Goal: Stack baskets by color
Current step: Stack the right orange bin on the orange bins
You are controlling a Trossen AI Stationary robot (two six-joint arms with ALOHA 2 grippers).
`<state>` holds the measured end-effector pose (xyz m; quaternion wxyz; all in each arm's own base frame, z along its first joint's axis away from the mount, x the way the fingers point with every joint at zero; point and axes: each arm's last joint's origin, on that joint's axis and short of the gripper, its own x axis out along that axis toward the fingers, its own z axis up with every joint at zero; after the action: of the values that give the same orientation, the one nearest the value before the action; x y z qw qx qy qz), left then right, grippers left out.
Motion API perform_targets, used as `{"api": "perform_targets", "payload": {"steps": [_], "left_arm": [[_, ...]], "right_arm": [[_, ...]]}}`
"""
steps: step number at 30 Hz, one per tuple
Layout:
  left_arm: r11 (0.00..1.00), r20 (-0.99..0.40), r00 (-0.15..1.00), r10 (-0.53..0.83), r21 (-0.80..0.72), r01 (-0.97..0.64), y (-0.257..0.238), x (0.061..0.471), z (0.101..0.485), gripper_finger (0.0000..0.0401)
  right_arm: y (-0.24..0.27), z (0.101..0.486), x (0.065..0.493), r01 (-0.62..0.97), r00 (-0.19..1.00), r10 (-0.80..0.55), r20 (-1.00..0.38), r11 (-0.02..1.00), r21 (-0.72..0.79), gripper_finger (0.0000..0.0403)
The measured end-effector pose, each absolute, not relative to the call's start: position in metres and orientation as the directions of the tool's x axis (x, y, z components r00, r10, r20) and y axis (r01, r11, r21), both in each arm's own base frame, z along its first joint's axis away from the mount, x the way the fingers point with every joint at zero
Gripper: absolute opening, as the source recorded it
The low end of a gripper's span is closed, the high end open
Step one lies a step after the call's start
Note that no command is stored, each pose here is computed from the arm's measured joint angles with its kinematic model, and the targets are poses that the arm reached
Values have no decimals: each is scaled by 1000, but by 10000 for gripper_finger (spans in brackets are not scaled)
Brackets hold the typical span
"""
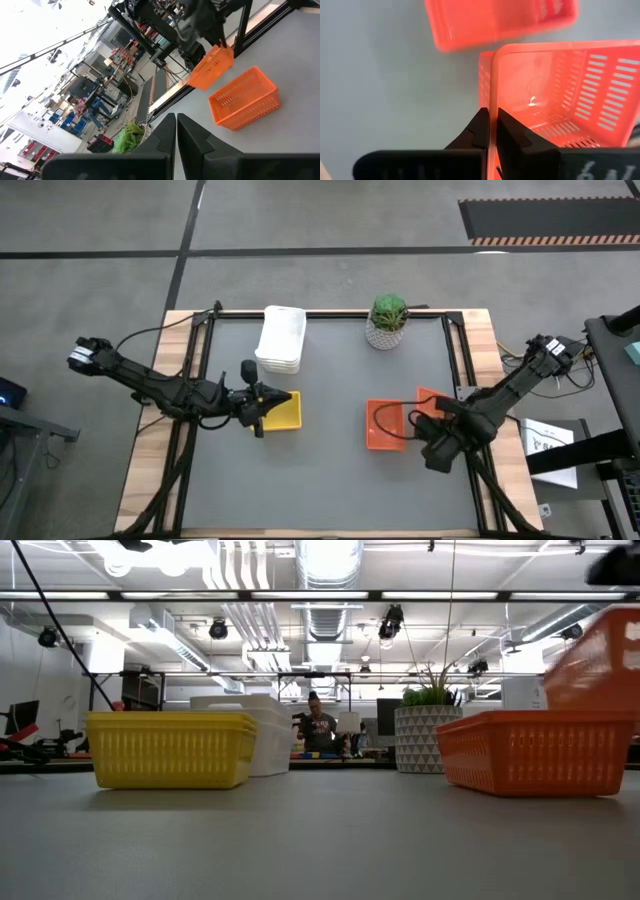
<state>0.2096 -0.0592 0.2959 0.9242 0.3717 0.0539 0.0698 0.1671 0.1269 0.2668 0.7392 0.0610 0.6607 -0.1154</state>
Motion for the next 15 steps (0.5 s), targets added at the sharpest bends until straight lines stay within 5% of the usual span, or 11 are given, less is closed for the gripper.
{"api": "perform_targets", "payload": {"steps": [8,15], "left_arm": [[714,-49,984,169,695,-88,-59,210,296,0],[713,-50,984,169,695,-87,-59,210,295,0]], "right_arm": [[119,299,198,219,224,-122,-967,973,-72,9],[124,300,235,194,205,-145,-968,975,-105,9]]}}
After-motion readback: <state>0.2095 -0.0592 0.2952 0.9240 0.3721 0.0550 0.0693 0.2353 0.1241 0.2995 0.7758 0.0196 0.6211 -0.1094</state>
